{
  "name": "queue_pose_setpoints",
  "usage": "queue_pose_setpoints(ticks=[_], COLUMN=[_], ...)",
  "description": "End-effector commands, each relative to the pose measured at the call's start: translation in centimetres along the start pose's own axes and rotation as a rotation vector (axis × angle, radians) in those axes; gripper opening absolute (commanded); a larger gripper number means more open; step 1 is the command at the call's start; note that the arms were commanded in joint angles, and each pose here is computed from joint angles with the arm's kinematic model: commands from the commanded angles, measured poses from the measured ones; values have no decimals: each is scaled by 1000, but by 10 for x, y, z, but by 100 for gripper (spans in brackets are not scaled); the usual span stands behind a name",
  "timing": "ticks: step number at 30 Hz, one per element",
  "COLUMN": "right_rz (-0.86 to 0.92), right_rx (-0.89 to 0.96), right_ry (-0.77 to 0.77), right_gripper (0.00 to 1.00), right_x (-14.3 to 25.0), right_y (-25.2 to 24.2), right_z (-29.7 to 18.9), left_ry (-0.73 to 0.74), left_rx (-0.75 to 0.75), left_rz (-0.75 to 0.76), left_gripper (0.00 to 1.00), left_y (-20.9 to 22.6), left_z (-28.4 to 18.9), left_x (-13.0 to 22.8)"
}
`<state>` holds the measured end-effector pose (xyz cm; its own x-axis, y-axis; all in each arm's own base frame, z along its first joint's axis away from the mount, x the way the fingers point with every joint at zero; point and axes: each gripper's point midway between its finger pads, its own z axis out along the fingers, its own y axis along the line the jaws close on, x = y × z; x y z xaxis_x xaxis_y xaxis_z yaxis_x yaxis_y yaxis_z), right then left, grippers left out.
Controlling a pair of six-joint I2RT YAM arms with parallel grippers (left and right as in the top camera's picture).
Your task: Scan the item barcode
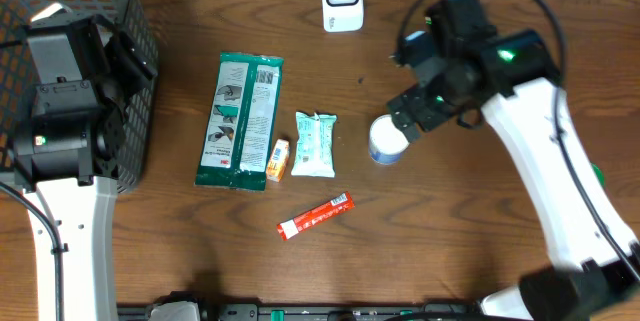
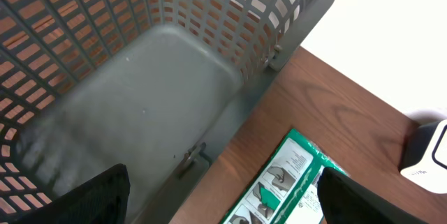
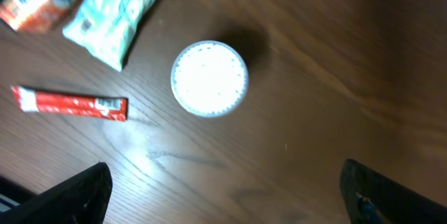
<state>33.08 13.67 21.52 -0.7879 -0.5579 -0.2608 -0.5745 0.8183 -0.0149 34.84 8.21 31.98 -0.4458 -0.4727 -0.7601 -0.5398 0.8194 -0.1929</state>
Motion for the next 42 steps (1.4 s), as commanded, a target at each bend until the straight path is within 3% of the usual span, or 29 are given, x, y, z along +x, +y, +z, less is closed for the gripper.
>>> queue_pose_setpoints(ticks=[1,7,16,20,23,34,42], right_rz=[-201,-221,-346,-405,-411,-419,-439], right_rx=[-39,-38,-146,-210,-211,-215,-135], right_ry=[56,98,227,235,245,283,323], right_gripper=[99,99,97,94,99,98,99], right_x=[-10,-24,-9,-7,-5,4,15], right_y=[7,4,17,33,37,35,21], right_z=[32,79,133,141,143,143,159], left_ry=[-5,-6,-5,-5,-5,-5,-5], left_rx=[-10,-10,-10,-10,-10,-10,-10], left_rz=[0,0,0,0,0,0,0], left_gripper=[84,84,84,84,84,84,84], left_y=[2,2,2,2,2,2,2], left_z=[0,0,0,0,0,0,0], left_x=[-2,-2,-2,-2,-2,-2,-2])
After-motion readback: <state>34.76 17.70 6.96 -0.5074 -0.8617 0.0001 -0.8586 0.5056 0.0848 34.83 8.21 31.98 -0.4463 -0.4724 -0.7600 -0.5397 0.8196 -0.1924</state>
